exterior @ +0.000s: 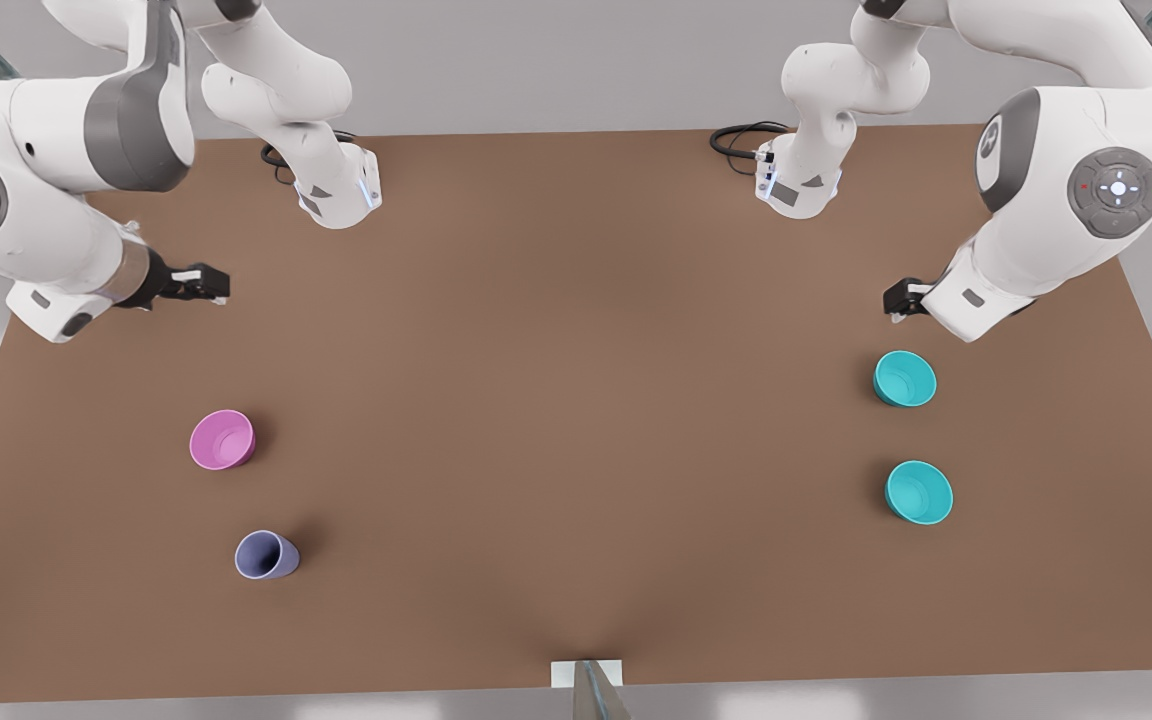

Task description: Stack the blue bowl on the pink bowl

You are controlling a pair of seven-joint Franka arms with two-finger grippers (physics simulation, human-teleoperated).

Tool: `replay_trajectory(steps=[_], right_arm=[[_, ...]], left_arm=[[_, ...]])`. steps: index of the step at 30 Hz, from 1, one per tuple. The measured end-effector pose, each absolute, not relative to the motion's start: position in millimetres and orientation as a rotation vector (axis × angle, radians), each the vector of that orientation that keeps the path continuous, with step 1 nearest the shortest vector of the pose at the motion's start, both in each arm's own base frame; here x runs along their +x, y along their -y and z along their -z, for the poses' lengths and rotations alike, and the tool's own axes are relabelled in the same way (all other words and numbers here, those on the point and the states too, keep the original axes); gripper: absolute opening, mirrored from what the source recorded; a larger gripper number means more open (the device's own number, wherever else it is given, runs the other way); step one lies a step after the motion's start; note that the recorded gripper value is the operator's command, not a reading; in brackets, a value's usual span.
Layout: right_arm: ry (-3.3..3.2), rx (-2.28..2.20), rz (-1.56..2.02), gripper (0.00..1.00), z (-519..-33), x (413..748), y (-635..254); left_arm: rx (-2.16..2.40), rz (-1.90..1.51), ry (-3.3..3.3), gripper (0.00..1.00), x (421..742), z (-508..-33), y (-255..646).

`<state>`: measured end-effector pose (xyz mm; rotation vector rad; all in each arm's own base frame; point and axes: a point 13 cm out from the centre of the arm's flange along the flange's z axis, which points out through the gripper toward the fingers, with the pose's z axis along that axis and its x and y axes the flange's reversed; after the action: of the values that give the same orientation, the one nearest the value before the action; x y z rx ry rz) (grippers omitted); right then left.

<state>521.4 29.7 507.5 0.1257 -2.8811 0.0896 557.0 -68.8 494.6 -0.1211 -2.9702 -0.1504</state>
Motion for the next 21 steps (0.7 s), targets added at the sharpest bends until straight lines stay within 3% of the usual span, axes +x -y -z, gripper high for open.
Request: replay_trajectory(steps=[2, 5, 8, 13, 21], right_arm=[[2.879, 0.142, -0.089, 1.00, -498, 530, -29], [2.743, 0.022, -0.095, 1.00, -401, 565, 52], [2.638, -0.049, -0.080, 1.00, -290, 578, 130], [2.667, 0.030, -0.073, 1.00, -188, 587, 174], [2.816, 0.225, -0.073, 1.00, -99, 601, 200]], left_arm=[[-0.106, 0.151, 2.969, 1.00, 557, -495, 65], [-0.087, 0.150, 2.965, 1.00, 556, -495, 60], [-0.085, 0.151, 2.961, 1.00, 555, -494, 60], [-0.080, 0.154, 2.958, 1.00, 555, -494, 60], [-0.037, 0.144, 2.963, 1.00, 551, -504, 43]])
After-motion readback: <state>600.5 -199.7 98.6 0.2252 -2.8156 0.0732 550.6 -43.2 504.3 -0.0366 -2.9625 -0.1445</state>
